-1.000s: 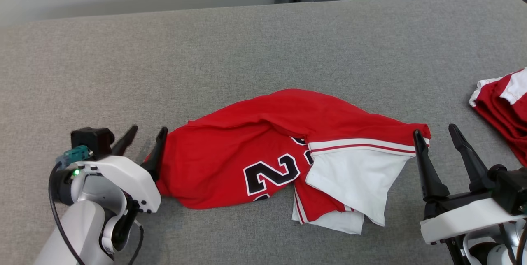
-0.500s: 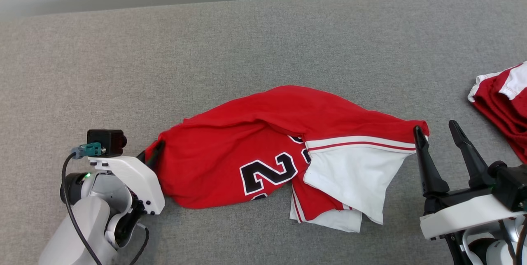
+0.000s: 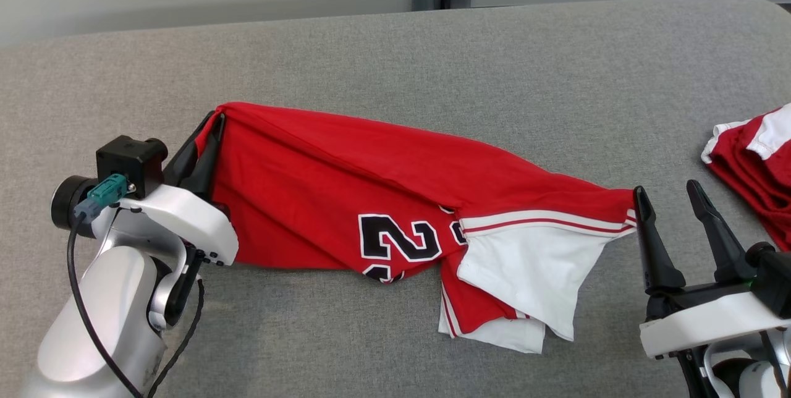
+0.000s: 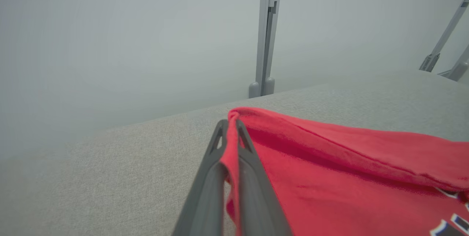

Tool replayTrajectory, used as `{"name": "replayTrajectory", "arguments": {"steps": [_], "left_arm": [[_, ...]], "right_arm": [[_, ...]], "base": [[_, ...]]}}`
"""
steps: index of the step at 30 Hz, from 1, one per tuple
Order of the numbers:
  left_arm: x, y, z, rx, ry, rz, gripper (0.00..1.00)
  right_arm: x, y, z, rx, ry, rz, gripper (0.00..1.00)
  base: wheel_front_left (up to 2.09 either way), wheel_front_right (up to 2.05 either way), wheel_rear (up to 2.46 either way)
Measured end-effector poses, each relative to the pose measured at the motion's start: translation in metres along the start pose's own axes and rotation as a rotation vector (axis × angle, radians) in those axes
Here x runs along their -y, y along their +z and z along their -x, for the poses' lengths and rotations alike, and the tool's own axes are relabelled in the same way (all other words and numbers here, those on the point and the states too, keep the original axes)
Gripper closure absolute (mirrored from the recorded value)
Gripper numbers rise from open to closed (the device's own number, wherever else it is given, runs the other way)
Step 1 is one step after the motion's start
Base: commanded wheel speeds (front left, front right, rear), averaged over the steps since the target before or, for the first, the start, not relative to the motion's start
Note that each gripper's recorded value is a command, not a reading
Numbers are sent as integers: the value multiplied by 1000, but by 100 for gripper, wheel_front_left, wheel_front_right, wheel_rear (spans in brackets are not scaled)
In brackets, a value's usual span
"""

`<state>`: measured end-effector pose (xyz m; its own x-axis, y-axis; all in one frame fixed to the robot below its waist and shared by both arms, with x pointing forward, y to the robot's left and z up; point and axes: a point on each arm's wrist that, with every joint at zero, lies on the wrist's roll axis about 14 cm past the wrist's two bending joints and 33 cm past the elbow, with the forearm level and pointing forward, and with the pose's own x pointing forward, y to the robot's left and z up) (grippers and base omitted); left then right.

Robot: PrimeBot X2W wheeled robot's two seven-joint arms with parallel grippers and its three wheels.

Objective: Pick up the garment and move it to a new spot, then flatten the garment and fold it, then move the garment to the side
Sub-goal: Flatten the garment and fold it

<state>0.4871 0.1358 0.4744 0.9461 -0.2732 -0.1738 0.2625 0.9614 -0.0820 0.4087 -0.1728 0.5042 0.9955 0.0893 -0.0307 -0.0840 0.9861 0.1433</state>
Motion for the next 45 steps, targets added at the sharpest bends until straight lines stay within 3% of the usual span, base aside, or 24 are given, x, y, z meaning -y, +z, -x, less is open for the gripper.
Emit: {"name": "replayTrajectory", "arguments": {"steps": [5, 11, 21, 23, 24, 33, 45], "left_arm": [[8, 27, 15, 105, -2, -49, 100], [13, -12, 61, 30, 42, -37, 100], [25, -79, 117, -128, 103, 100, 98], [29, -83, 118, -128, 104, 123, 15], [31, -83, 119, -124, 104, 126, 0], [26, -65, 116, -11, 127, 173, 0], [-32, 2, 101, 171, 268, 174, 0]], "right_arm": [[-1, 3, 5, 7, 1, -1, 0], [-3, 6, 11, 9, 4, -2, 0], [-13, 15, 11, 20, 36, 3, 0], [-14, 16, 12, 20, 39, 4, 0], [-15, 16, 12, 20, 40, 4, 0], [-13, 20, 17, 27, 34, 0, 0], [-8, 22, 18, 35, 20, -4, 0]], "base": [[0, 0, 0], [0, 0, 0], [0, 0, 0], [0, 0, 0], [0, 0, 0], [0, 0, 0], [0, 0, 0]]}}
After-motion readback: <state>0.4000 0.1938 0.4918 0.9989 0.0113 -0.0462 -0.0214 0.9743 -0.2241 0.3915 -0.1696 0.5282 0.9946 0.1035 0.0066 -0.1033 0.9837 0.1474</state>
